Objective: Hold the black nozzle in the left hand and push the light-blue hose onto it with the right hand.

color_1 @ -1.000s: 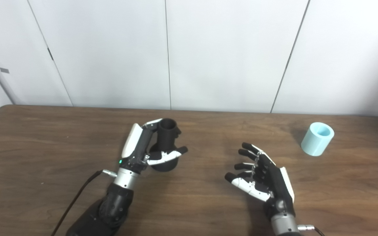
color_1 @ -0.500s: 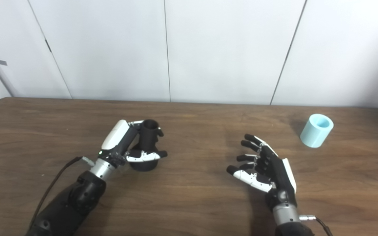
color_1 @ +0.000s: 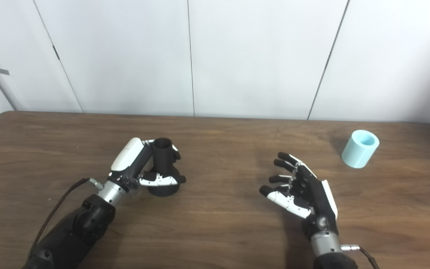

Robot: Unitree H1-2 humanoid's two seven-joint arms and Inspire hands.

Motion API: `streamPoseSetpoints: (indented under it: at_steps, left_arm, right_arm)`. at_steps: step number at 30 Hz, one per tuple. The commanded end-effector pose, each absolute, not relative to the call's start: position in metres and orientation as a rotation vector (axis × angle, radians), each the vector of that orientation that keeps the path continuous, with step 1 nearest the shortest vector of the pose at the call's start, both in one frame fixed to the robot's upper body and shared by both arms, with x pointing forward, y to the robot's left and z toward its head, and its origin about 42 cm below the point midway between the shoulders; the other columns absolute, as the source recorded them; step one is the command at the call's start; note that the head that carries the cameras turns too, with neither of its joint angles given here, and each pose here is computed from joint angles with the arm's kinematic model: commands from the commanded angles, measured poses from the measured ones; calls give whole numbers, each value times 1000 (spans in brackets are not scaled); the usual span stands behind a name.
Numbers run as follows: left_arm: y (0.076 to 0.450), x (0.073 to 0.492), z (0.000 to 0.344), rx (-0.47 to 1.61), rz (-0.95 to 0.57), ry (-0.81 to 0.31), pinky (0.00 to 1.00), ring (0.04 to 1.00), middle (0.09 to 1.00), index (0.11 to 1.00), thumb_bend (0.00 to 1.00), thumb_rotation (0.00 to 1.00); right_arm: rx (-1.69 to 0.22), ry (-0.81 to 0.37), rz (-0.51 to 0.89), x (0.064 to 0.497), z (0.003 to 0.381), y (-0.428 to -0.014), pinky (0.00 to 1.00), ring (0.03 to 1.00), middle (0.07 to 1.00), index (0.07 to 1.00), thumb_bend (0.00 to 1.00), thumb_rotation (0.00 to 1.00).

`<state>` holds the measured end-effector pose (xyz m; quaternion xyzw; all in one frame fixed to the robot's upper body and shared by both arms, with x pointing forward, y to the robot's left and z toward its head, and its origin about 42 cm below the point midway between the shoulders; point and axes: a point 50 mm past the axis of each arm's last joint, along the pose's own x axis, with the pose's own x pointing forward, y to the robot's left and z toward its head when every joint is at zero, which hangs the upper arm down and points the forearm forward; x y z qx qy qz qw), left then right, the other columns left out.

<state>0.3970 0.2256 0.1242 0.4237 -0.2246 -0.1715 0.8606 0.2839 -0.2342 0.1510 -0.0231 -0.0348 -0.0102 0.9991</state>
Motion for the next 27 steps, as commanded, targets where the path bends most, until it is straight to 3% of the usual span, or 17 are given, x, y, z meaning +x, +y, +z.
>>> streamPoseSetpoints:
  at_steps: [1,9,13,19,20,22,23,24,27]
  left_arm:
    - [243,366,70,1020,-484,-232,383,384,491,510,501,0]
    - [241,366,75,1036,-512,-234,379,388,496,507,501,0]
    - [246,368,79,1153,-567,-171,401,399,498,501,502,0]
    - [254,372,89,1283,-649,-62,448,412,511,520,501,0]
    - [254,372,90,1292,-654,-54,460,478,501,509,512,0]
    - [255,372,91,1305,-663,-13,488,550,597,497,518,37]
    - [255,372,92,1312,-668,7,492,562,611,567,709,19]
    - [255,372,93,1319,-673,28,495,571,621,612,825,7]
    - [254,372,95,1332,-684,59,450,546,606,646,898,0]
  right_arm:
    - [-49,-170,-7,291,168,-234,427,585,767,773,744,193]
    - [-47,-171,-4,290,170,-234,438,590,765,772,758,215]
    - [-54,-167,-12,289,171,-235,445,593,765,769,721,156]
    - [-39,-160,-10,290,171,-235,419,586,762,764,740,183]
    - [-38,-159,-9,290,171,-236,419,587,764,766,723,161]
    - [-35,-155,-9,290,171,-235,419,586,764,766,691,115]
    - [-34,-154,-9,289,171,-235,420,585,765,766,678,92]
    - [-34,-153,-9,289,171,-235,422,584,766,766,669,75]
    - [-46,-161,-3,289,172,-235,416,582,765,769,672,94]
